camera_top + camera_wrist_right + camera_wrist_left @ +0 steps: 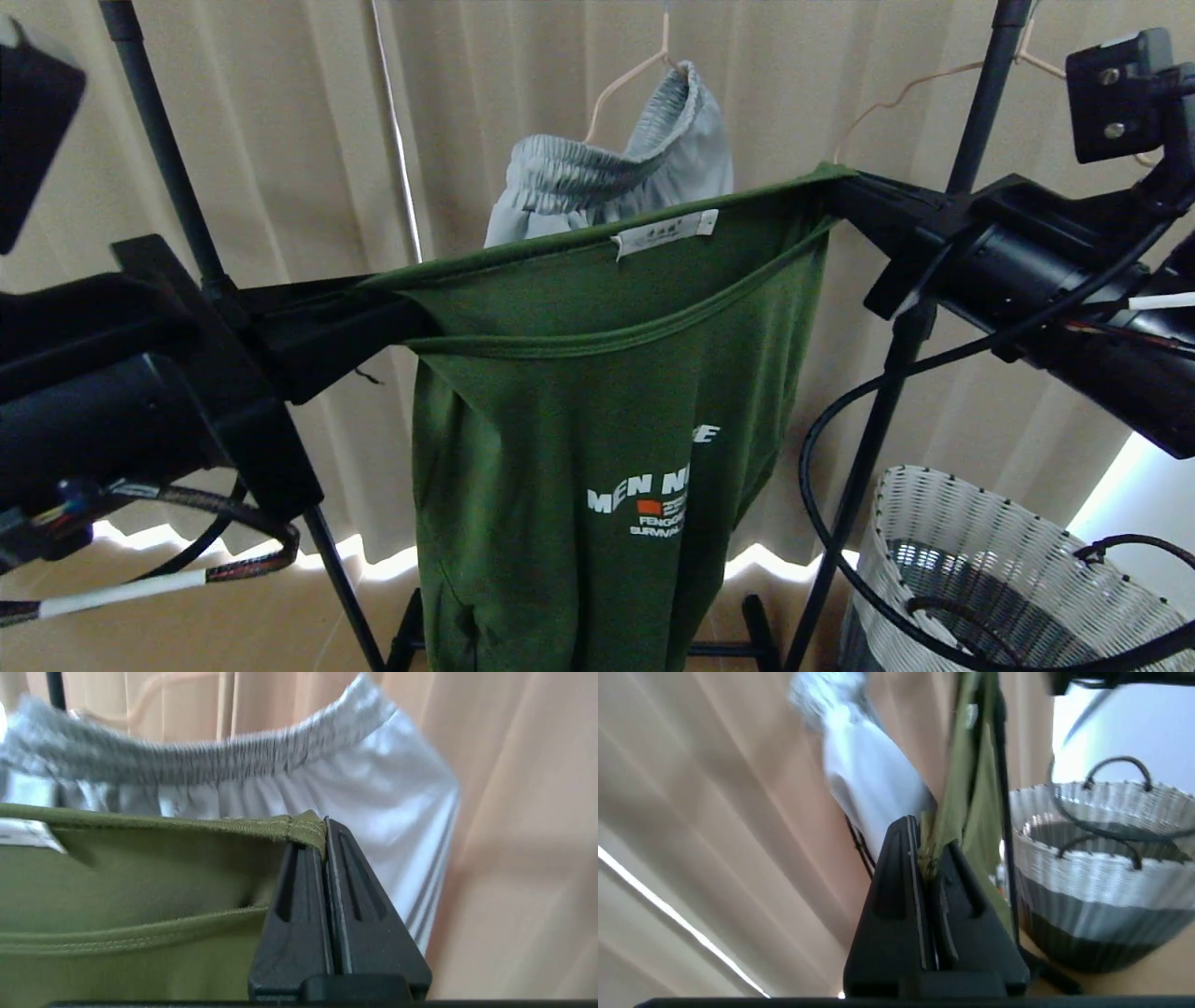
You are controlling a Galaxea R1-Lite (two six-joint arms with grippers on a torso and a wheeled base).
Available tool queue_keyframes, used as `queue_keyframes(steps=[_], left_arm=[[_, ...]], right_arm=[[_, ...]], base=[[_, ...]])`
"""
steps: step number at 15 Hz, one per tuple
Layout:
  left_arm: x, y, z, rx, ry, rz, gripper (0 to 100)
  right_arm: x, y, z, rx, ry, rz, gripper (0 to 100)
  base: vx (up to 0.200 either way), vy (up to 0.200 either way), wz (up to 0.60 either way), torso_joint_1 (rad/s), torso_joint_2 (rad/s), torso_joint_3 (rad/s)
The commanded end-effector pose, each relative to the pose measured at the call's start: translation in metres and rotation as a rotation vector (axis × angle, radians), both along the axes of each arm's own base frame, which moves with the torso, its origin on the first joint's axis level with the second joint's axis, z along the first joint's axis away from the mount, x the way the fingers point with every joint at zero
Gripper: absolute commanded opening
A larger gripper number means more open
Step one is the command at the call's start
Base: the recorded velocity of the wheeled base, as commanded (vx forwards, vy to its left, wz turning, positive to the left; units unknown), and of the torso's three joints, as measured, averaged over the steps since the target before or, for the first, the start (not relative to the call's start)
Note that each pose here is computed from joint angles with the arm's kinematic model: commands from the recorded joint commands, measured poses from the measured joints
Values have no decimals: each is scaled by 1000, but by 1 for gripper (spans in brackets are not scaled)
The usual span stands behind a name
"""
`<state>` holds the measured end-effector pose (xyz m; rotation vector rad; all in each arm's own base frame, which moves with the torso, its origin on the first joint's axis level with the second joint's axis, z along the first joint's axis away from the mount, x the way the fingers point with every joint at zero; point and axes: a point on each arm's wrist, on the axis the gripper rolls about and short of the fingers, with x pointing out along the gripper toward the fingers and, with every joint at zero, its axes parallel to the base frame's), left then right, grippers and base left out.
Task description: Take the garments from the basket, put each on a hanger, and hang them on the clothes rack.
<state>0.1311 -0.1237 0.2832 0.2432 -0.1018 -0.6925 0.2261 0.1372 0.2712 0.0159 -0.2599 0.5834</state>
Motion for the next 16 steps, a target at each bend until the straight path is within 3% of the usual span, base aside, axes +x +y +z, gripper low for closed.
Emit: queue_keyframes(steps=[1, 6, 9, 11, 16], left_arm=[[27, -10, 6, 4, 7, 60, 0], [74, -39, 34, -38, -34, 100, 0], [95, -54, 34, -36, -30, 136, 0], [106, -61, 33, -36, -27, 192, 0], [113, -66, 28, -25, -16, 198, 0]], right_arm=[[-24, -14, 8, 13, -25, 5, 0], [-61, -36, 8, 40, -48, 20, 0], [-84, -47, 4, 52, -54, 140, 0], [-94, -52, -4, 41, -27, 162, 0], [-109, -54, -10, 32, 57, 216, 0]], base=[[0, 0, 0, 0, 0, 0], [0, 0, 0, 0, 0, 0], [0, 0, 0, 0, 0, 0], [0, 0, 0, 0, 0, 0], [0, 0, 0, 0, 0, 0]])
